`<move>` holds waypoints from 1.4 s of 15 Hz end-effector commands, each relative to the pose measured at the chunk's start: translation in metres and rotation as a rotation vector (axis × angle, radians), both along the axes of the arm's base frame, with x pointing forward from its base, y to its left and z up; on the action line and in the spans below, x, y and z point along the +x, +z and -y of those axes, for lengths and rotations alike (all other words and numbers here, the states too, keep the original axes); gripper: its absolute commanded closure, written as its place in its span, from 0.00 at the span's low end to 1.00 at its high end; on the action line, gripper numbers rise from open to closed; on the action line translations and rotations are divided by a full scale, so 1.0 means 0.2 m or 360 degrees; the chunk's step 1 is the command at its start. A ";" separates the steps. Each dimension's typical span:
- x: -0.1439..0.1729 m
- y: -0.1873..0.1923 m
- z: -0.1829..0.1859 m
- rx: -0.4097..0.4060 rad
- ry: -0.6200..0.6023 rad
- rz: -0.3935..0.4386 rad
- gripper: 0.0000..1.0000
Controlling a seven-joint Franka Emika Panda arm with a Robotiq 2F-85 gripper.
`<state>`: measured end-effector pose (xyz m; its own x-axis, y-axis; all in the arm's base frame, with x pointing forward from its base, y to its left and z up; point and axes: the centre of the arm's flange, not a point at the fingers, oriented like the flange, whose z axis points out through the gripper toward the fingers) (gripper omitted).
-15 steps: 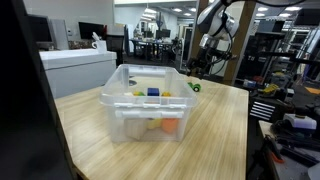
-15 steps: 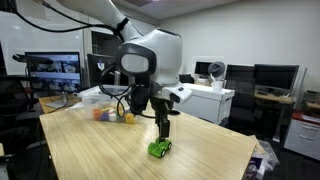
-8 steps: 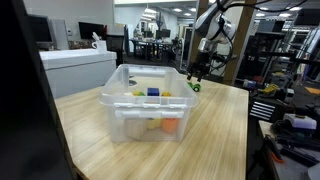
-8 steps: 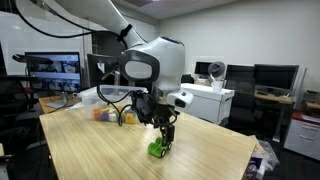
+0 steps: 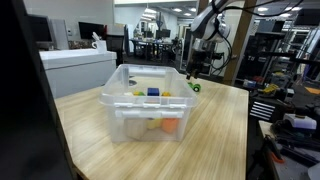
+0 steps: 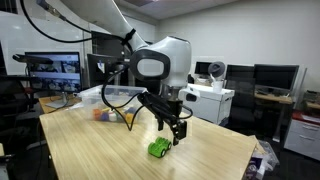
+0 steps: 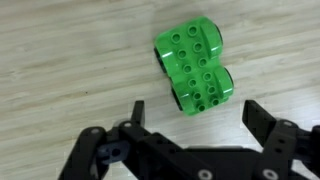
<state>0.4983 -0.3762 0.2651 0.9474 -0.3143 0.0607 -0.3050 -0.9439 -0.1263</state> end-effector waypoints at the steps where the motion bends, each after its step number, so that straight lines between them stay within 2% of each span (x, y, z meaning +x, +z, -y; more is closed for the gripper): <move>1: -0.01 -0.04 0.01 -0.0028 0.0225 -0.0051 0.00; 7: -0.04 -0.08 -0.07 -0.0040 0.0487 -0.0101 0.00; 12: -0.09 -0.20 -0.07 -0.0066 0.0590 -0.0183 0.00; 16: -0.09 -0.29 -0.09 -0.0038 0.0622 -0.0183 0.01; 17: -0.09 -0.28 -0.09 -0.0049 0.0628 -0.0171 0.26; 19: -0.09 -0.28 -0.08 -0.0062 0.0635 -0.0164 0.30; 21: -0.09 -0.26 -0.07 -0.0078 0.0626 -0.0152 0.44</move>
<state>0.4869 -0.3629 0.2153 0.9981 0.0450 -0.0420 0.0417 -0.9962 -0.0769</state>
